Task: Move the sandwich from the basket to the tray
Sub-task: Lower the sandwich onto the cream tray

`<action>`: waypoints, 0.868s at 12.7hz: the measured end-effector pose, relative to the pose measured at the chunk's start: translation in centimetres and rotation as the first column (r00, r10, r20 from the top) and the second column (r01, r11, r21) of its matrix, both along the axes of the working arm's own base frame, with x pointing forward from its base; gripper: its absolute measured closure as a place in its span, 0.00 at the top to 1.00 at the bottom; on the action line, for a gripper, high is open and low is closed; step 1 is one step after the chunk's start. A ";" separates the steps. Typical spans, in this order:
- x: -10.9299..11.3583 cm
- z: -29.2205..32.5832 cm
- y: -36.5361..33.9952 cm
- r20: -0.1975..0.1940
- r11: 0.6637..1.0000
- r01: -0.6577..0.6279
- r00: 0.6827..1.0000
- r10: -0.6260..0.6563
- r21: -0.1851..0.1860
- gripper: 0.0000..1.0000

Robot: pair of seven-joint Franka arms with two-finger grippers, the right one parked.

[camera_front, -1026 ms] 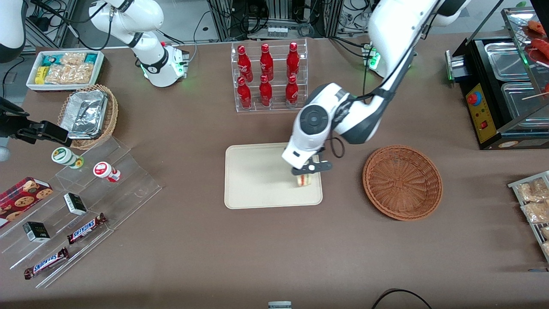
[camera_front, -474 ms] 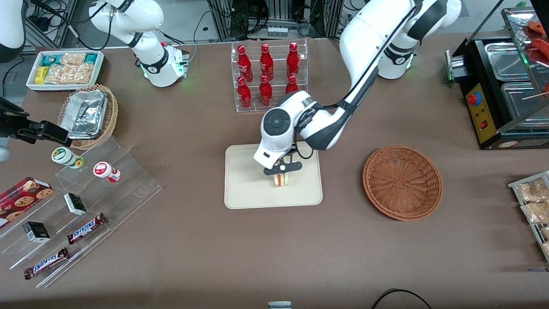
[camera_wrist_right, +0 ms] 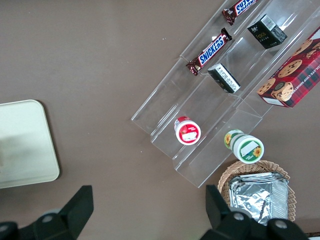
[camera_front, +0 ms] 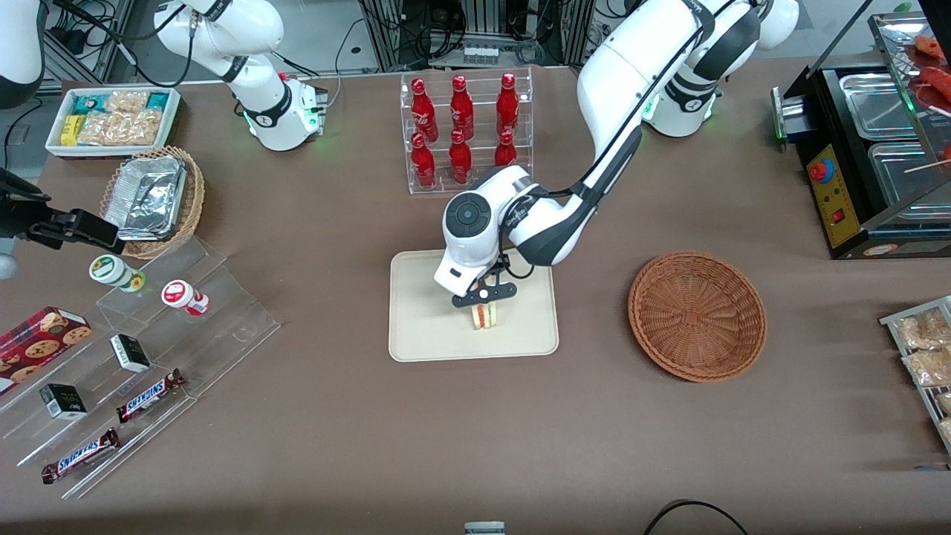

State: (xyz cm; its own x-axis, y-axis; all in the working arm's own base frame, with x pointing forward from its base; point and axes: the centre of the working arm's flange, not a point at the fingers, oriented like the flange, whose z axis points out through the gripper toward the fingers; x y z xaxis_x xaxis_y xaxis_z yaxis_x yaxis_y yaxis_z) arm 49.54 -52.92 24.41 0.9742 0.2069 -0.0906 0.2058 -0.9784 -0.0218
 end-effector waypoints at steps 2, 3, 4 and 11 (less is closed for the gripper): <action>0.0 -0.5 -0.1 0.003 1.000 -0.026 1.000 0.026 -0.006 0.16; 0.0 -0.7 -0.2 0.004 1.000 -0.030 1.000 0.030 -0.007 0.16; 0.1 -0.8 -0.2 0.005 0.999 -0.033 0.999 0.033 -0.010 0.16; 1.2 1.1 -0.5 0.028 0.998 -0.046 0.998 0.047 -0.031 0.77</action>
